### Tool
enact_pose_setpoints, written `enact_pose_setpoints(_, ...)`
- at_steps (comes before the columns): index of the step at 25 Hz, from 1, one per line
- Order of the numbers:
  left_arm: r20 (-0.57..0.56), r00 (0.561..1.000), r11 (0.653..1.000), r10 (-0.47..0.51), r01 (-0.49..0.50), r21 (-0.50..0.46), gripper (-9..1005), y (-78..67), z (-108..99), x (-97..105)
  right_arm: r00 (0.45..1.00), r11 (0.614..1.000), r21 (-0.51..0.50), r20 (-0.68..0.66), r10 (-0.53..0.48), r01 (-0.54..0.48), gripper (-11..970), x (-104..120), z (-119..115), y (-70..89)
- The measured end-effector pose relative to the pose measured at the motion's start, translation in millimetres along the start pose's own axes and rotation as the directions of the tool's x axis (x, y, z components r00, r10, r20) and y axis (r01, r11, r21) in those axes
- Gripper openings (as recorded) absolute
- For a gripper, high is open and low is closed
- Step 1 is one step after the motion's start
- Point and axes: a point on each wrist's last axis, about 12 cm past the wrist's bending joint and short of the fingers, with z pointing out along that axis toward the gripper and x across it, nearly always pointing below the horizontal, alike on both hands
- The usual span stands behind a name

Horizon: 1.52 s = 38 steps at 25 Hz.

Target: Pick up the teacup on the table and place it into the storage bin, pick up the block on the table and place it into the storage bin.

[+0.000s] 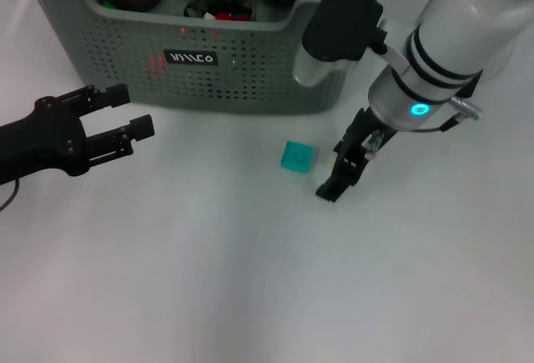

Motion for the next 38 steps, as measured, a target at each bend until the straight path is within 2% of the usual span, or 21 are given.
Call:
enact_pose_setpoints(7, 0.0, 1.0, 1.0, 0.0, 0.0, 0.001, 727, -0.1, -0.1, -0.1, 1.0, 0.997, -0.077, -0.001, -0.023, 0.023, 822, 1.2, -4.1, 7.4)
enact_pose_setpoints(12, 0.0, 1.0, 1.0, -0.003, 0.003, -0.001, 727, -0.7, -1.0, 1.0, 1.0, 0.999, -0.04, 0.025, -0.004, 0.005, 821, 0.1, -4.0, 2.1)
enact_pose_setpoints(16, 0.0, 1.0, 1.0, -0.004, 0.004, -0.001, 727, -0.9, -0.8, 1.3, 1.0, 0.999, -0.034, 0.0, -0.024, 0.024, 821, 0.4, 0.5, 5.8)
enact_pose_setpoints(32, 0.001, 1.0, 1.0, -0.005, 0.005, -0.001, 727, -1.2, -0.7, 1.7, 1.0, 0.999, -0.031, -0.023, -0.014, 0.014, 478, 1.8, 2.3, 7.2)
enact_pose_setpoints(38, 0.0, 1.0, 1.0, -0.004, 0.004, -0.002, 727, -1.3, -1.0, 1.9, 1.0, 0.999, -0.037, -0.006, 0.0, 0.0, 303, 1.4, -0.2, 6.2)
